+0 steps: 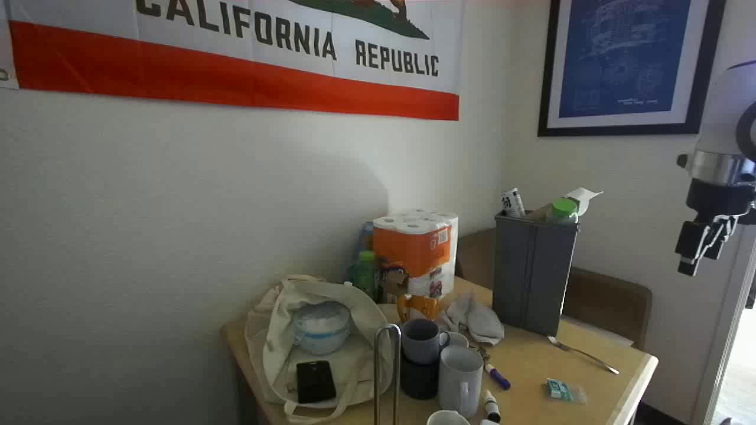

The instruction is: Pick an object from the table and put it in the basket

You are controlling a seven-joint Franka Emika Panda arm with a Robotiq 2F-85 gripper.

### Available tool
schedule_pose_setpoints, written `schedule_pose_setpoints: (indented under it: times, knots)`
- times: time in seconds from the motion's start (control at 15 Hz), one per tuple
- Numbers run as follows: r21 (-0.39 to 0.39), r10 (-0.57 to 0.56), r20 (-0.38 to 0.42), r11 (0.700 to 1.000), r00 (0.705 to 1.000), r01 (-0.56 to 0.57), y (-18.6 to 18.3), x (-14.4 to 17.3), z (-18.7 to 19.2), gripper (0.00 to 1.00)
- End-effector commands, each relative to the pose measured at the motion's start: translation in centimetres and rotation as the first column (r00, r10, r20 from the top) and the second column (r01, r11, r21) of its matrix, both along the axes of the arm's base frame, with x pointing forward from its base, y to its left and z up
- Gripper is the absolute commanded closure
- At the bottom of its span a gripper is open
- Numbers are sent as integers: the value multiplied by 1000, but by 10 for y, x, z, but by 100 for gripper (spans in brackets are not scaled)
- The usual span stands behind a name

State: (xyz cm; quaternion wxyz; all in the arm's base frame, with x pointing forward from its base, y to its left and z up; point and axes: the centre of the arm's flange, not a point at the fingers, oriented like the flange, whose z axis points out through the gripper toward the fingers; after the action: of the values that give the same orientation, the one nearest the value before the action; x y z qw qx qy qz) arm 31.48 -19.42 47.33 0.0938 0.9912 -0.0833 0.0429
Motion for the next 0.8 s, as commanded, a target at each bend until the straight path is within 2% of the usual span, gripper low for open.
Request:
schedule_pose_setpoints:
  times: [0.0, 0.33, 0.73]
  knots:
    - [0, 0, 0, 1000, 1000, 0, 0, 0, 0, 0]
    - [0, 0, 0, 1000, 1000, 0, 0, 0, 0, 0]
    - [-17, 134, -23, 991, 991, -134, 0, 49, -31, 0]
